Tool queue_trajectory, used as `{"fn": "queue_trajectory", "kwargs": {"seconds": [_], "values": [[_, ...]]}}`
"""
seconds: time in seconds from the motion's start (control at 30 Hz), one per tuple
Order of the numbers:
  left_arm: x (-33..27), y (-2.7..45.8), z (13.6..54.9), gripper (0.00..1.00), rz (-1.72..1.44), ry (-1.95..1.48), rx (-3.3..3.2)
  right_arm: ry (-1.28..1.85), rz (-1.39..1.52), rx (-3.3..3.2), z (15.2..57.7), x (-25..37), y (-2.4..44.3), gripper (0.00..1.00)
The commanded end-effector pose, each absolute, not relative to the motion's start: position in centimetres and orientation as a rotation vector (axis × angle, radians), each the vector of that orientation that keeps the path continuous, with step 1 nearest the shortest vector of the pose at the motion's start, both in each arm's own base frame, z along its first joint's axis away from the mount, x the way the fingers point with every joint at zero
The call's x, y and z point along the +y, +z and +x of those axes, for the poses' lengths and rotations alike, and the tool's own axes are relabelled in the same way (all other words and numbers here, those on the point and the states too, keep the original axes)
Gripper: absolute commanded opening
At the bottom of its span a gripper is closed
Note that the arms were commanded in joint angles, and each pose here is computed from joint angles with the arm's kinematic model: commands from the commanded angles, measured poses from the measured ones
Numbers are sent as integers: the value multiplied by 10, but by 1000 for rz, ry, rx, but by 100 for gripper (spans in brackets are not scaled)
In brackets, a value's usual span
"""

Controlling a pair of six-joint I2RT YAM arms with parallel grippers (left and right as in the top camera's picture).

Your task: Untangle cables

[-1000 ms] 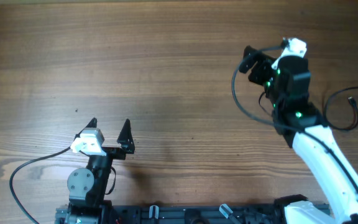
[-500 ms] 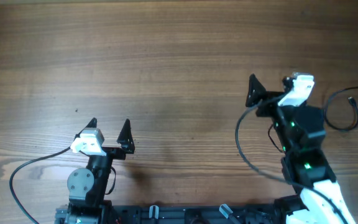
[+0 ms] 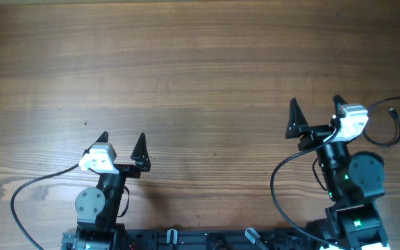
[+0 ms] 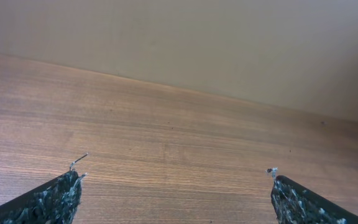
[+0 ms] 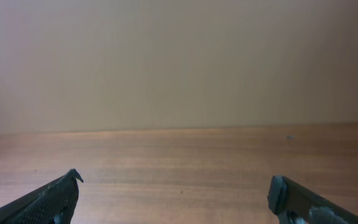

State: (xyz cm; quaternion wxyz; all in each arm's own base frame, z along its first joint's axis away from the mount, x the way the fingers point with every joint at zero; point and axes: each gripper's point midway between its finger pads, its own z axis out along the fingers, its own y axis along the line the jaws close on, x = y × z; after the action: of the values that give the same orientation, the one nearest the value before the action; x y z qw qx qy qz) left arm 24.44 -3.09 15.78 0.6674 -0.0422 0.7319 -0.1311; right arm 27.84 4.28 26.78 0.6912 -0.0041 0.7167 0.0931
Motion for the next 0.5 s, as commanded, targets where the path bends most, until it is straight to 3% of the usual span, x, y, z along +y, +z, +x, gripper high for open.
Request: {"fn": "queue_trajectory", "kwargs": {"seconds": [0.0, 0.47], "values": [[-27, 157, 245, 100, -115, -286, 1650, 211, -28, 1563, 272, 43, 250, 100], [-27, 157, 245, 100, -115, -286, 1649, 227, 69, 1499, 250, 25, 195, 100]]}}
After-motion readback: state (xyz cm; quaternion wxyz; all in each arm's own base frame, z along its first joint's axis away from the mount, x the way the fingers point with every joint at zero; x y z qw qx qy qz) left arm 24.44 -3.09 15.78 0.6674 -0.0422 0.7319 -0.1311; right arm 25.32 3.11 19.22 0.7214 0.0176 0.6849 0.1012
